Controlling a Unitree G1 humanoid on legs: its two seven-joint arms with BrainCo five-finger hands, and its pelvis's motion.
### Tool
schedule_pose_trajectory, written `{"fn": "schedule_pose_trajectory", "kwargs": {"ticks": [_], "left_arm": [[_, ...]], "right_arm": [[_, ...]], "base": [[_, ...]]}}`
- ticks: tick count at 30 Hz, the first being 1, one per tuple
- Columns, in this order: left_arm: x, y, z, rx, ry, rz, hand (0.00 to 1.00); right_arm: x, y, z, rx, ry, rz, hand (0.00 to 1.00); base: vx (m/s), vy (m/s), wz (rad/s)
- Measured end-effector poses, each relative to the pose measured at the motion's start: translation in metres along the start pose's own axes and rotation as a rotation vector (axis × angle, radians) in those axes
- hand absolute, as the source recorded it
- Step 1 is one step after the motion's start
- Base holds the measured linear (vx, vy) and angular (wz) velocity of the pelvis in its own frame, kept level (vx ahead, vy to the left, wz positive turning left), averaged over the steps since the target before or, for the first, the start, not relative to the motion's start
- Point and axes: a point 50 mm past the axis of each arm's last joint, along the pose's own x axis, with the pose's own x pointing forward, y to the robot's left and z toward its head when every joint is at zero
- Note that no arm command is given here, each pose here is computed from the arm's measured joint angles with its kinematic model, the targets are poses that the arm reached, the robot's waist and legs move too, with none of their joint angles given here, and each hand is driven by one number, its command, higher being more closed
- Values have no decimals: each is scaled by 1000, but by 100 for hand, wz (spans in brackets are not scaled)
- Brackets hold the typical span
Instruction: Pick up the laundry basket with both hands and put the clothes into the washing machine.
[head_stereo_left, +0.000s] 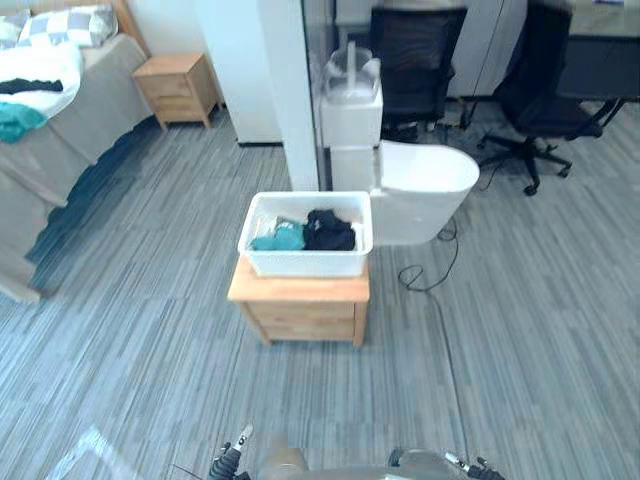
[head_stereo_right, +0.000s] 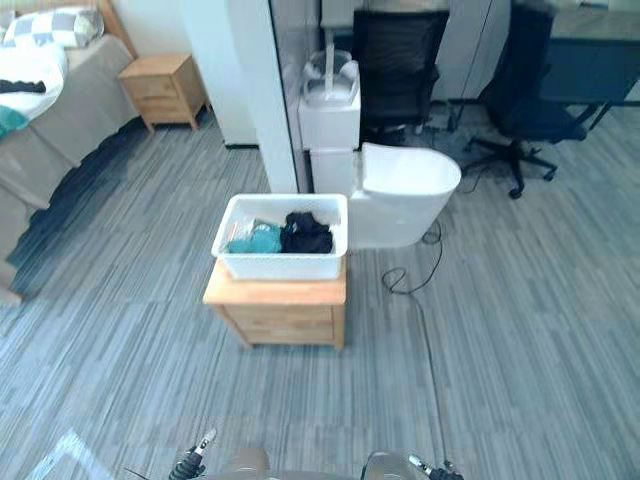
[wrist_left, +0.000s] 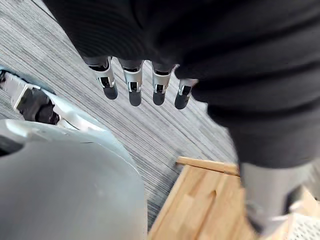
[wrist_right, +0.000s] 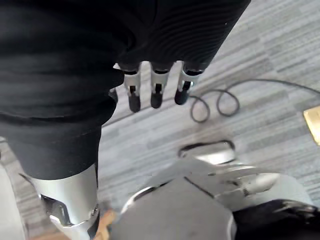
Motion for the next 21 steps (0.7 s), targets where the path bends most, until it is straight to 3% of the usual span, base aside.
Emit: {"fn": "schedule_pose_trajectory", "kwargs": {"ticks": [6,11,15,21], "left_arm": [[6,-16,18,57,-48,-53,0],[8,-1,32,56,-87,-14,0],[3,13,11,45,-22,23,0],[2,31,19,40,-44,68,0]], "right_arm": [[2,3,8,46,-23,-2,0],[2,25,3,105,-11,37,0],[2,21,6,131,-21,23,0],[4,23,18,167,-59,26,0]], "base": [[361,-49,8],[379,89,10],[314,145,-21],[294,36,1]]}}
